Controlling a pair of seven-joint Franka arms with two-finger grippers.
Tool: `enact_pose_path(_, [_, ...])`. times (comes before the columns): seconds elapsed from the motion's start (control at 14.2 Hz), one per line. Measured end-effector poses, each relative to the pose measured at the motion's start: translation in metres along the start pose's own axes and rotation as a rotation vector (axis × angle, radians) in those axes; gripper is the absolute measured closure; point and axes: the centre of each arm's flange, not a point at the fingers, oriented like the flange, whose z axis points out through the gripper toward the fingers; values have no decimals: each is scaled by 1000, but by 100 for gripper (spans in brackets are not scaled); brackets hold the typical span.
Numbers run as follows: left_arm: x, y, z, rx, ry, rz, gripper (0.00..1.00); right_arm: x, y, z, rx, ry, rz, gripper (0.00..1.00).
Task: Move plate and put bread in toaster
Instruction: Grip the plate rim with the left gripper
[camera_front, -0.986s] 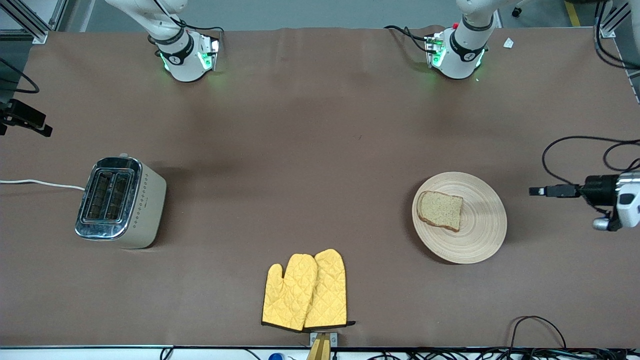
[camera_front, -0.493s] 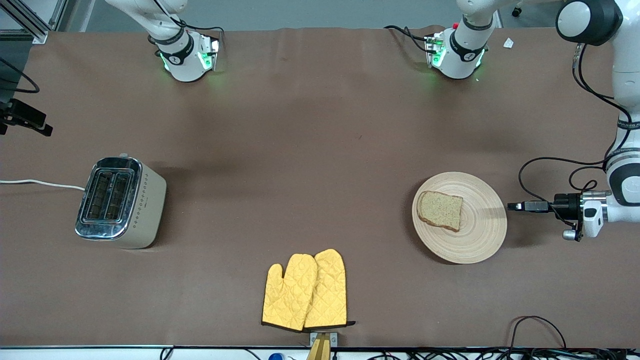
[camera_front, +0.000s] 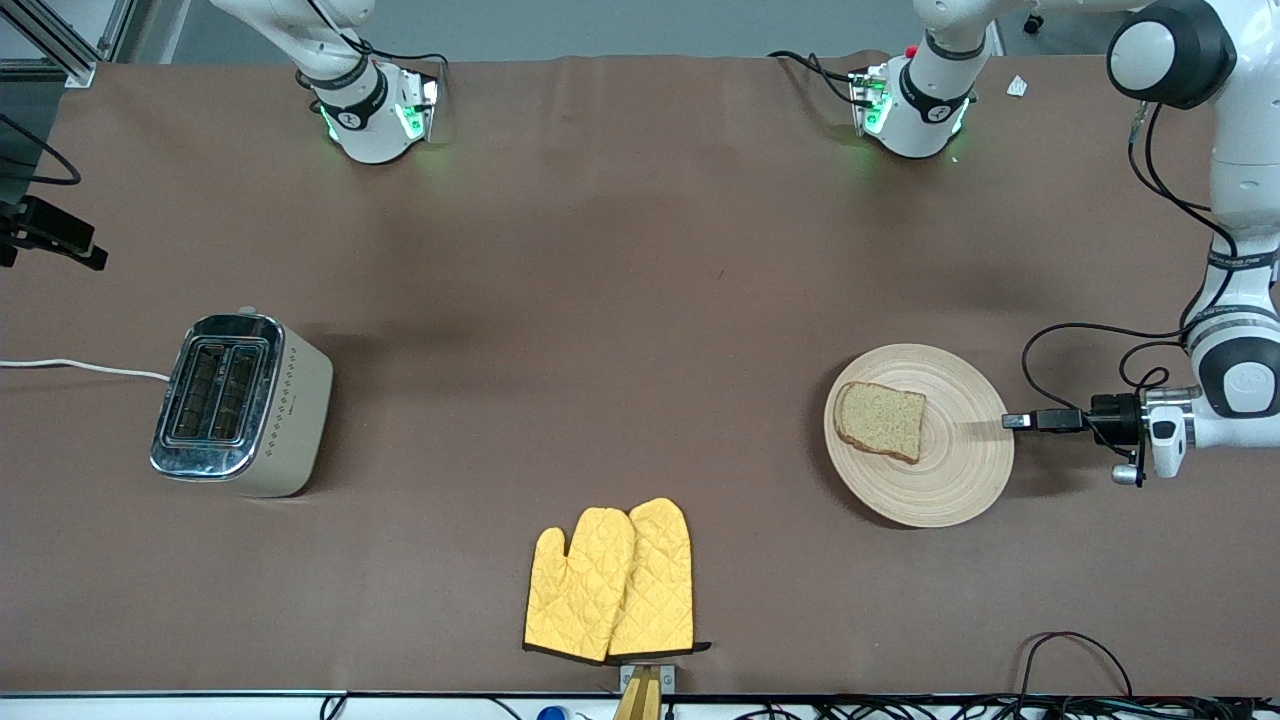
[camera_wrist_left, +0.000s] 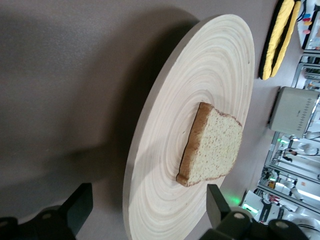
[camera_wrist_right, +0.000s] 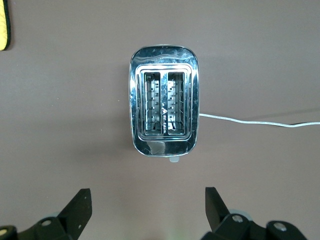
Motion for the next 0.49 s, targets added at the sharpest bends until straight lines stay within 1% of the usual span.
enact_pose_path(0.07, [1,-2,3,-12,3,-4,4,0,0,0,0,0,0,0])
enact_pose_path(0.14, [1,-3,5,-21,6,-7,4,0,0,0,0,0,0,0])
enact_pose_path(0.21, [2,-3,6,-30,11,-9,11,0,0,0,0,0,0,0])
enact_pose_path(0.28, [2,-2,7,-38,15,-11,22,0,0,0,0,1,0,0])
enact_pose_path(0.35, [3,-2,8,-46,19,-13,35,0,0,0,0,2,0,0])
enact_pose_path(0.42, [3,-3,9,-50,21,-15,44,0,0,0,0,3,0,0])
enact_pose_path(0.49, [3,-4,9,-52,24,-17,56,0,0,0,0,4,0,0])
